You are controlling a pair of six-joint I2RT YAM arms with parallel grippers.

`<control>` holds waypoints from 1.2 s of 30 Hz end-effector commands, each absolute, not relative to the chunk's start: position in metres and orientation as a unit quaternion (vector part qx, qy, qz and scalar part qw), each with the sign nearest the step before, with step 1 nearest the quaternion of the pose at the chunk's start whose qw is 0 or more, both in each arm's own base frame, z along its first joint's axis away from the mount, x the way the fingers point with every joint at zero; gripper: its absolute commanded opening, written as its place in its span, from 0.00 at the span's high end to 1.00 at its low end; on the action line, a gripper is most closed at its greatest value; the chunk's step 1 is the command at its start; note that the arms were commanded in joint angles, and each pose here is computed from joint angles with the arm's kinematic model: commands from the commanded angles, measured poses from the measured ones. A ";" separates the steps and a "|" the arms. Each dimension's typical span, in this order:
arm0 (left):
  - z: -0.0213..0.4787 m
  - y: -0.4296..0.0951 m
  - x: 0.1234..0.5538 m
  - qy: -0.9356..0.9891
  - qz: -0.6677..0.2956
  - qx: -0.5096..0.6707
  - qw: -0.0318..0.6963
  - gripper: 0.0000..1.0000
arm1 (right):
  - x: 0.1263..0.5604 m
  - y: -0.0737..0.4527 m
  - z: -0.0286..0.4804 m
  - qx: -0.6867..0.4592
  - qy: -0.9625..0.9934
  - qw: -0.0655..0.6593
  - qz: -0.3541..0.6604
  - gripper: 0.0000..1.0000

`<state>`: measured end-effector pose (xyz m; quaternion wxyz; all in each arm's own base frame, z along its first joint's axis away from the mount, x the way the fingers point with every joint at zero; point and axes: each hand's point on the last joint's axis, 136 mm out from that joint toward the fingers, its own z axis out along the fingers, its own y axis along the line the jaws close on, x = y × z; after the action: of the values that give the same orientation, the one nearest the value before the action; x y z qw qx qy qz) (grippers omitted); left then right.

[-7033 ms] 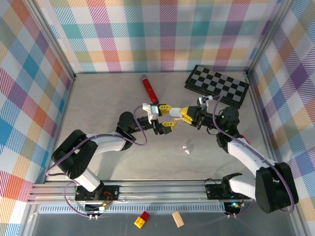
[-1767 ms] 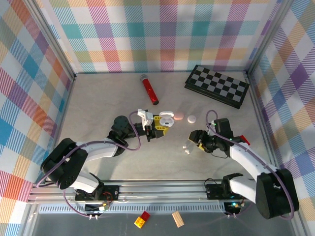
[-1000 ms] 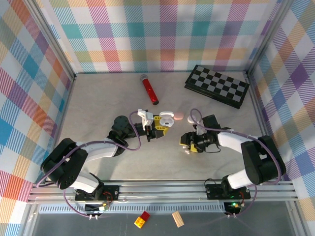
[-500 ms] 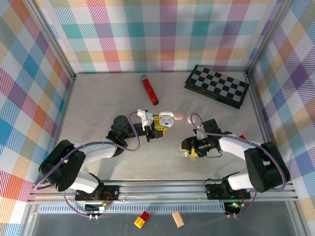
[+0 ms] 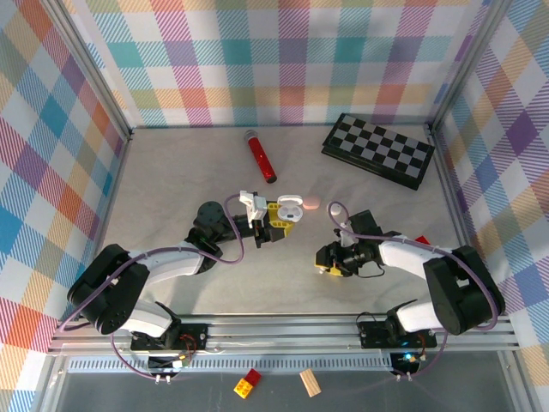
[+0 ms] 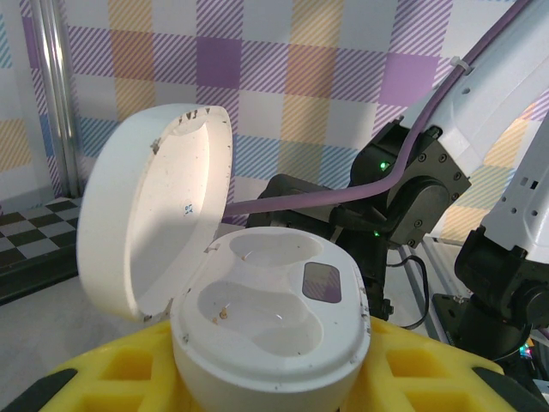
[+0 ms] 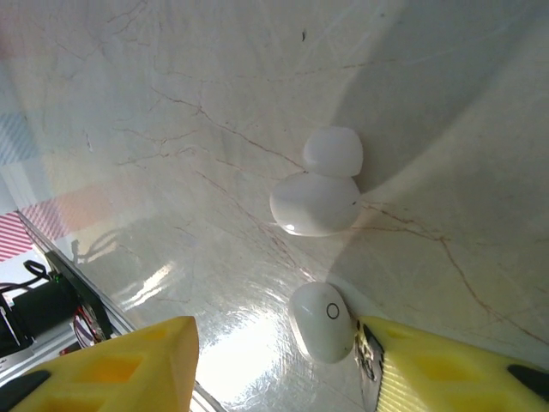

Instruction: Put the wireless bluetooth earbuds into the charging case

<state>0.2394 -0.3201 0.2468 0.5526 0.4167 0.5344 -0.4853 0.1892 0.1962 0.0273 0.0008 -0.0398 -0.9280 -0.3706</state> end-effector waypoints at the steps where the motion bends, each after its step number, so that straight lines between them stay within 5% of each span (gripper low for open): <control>1: 0.253 -0.318 0.236 0.519 -0.487 0.422 0.562 0.63 | 0.189 0.197 0.023 -0.047 -0.928 0.002 -0.371 0.52; 10: 0.251 -0.319 0.237 0.518 -0.489 0.422 0.560 0.63 | 0.190 0.195 0.017 -0.058 -0.929 0.003 -0.365 0.62; 21: 0.252 -0.317 0.236 0.519 -0.487 0.422 0.562 0.63 | 0.201 0.188 0.038 -0.031 -0.937 -0.053 -0.345 0.52; 36: 0.253 -0.317 0.236 0.520 -0.486 0.419 0.564 0.63 | 0.211 0.205 0.034 -0.009 -0.927 -0.045 -0.372 0.51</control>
<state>0.2402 -0.3207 0.2438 0.5498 0.4163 0.5374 -0.4855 0.2050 0.1961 0.0258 -0.0261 -0.0371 -0.9322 -0.3590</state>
